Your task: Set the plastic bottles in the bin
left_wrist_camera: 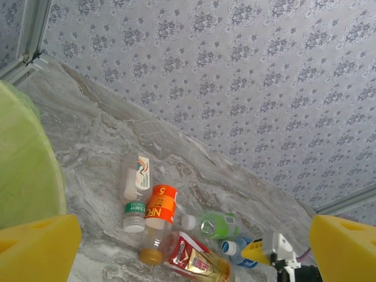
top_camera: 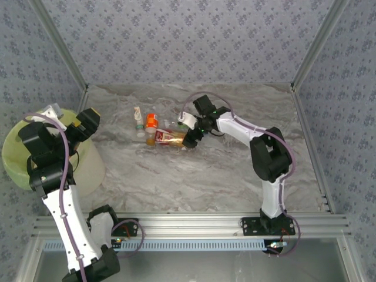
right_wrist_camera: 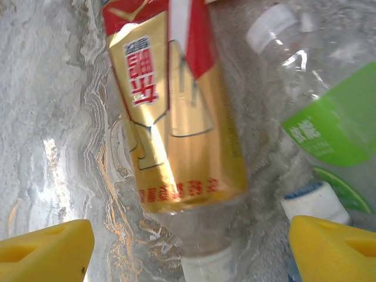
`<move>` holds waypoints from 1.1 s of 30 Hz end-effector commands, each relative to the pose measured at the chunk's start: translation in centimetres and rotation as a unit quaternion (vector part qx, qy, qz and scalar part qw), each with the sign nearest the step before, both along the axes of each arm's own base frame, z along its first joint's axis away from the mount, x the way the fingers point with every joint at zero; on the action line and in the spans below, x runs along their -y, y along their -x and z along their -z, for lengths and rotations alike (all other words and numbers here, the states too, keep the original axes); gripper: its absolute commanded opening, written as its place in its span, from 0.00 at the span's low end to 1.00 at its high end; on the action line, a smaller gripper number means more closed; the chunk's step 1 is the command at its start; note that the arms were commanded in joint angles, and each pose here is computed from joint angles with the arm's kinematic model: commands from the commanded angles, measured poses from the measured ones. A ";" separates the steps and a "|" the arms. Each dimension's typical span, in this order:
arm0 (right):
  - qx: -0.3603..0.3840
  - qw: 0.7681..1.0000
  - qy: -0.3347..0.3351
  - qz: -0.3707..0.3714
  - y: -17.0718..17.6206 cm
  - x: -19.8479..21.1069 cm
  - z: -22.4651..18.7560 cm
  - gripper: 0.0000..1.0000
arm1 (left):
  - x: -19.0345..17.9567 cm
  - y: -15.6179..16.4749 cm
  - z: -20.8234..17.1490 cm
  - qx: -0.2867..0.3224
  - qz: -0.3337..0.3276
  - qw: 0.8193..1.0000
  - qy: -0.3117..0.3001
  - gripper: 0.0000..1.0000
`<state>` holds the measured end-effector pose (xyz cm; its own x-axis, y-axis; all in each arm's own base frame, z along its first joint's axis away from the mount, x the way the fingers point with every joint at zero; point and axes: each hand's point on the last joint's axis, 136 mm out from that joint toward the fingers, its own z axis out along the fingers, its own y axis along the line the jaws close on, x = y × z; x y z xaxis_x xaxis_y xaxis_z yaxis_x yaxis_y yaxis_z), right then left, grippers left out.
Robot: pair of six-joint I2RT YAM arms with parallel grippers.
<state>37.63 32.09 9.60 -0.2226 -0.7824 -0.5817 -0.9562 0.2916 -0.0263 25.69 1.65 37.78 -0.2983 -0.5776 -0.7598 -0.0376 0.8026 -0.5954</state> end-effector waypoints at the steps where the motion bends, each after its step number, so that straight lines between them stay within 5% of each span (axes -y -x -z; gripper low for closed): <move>1: 0.005 0.998 0.032 -0.061 0.7 -1.1 1.2 0.86 | 0.3 0.2 -0.6 0.015 0.010 1.000 -0.013 0.99; 11: 0.006 0.991 0.104 -0.083 -0.2 -2.0 6.0 0.80 | 0.1 0.1 0.0 0.009 0.007 1.000 -0.011 0.99; 19: 0.020 0.991 0.106 -0.076 -0.4 -2.6 6.1 0.55 | 0.2 -0.3 0.3 0.007 0.013 1.000 -0.001 0.99; 33: 0.097 0.992 -0.046 0.059 1.3 -1.5 -4.2 0.45 | 3.4 -1.2 0.5 0.010 0.059 0.997 0.041 0.99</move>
